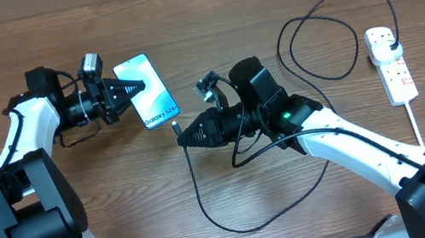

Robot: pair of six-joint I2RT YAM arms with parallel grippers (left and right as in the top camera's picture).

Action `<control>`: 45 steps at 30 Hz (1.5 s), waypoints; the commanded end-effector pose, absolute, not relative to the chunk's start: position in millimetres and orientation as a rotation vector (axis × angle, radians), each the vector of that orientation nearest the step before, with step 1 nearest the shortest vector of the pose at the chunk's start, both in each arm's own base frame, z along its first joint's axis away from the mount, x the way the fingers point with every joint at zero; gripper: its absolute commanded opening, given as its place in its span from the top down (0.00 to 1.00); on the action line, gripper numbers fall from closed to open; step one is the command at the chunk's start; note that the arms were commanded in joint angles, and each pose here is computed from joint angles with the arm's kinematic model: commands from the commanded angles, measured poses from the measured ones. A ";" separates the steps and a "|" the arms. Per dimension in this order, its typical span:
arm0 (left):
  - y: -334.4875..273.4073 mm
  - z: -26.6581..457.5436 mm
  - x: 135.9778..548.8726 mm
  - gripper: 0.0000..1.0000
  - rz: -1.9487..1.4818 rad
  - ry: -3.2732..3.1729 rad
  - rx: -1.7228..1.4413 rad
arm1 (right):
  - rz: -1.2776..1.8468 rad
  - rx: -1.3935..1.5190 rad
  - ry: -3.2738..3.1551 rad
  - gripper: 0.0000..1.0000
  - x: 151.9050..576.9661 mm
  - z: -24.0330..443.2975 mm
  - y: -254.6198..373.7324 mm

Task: Plug charger to phone and switch on socket
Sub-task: 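Move the plug up to the phone's bottom port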

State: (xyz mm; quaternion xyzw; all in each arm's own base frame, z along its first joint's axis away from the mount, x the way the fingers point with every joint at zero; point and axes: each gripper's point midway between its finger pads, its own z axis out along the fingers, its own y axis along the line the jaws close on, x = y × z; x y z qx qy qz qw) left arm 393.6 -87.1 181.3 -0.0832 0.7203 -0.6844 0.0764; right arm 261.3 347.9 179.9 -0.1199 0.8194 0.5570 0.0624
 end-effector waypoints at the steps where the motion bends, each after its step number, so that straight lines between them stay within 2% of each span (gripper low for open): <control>1: -87.7 196.1 392.3 0.96 -2.111 2.091 -0.225 | 1.689 -0.275 2.464 0.96 268.0 186.7 347.9; 9: -87.1 196.4 395.0 0.96 -2.090 2.079 -0.183 | 1.799 -0.274 2.359 0.96 261.3 190.7 356.1; 20: -88.3 196.5 395.0 0.96 -2.089 2.079 -0.175 | 1.809 -0.258 2.379 0.96 251.3 173.1 352.4; 45: -110.0 196.6 389.9 0.96 -2.115 2.104 -0.108 | 1.788 -0.140 2.378 0.96 266.3 173.2 346.9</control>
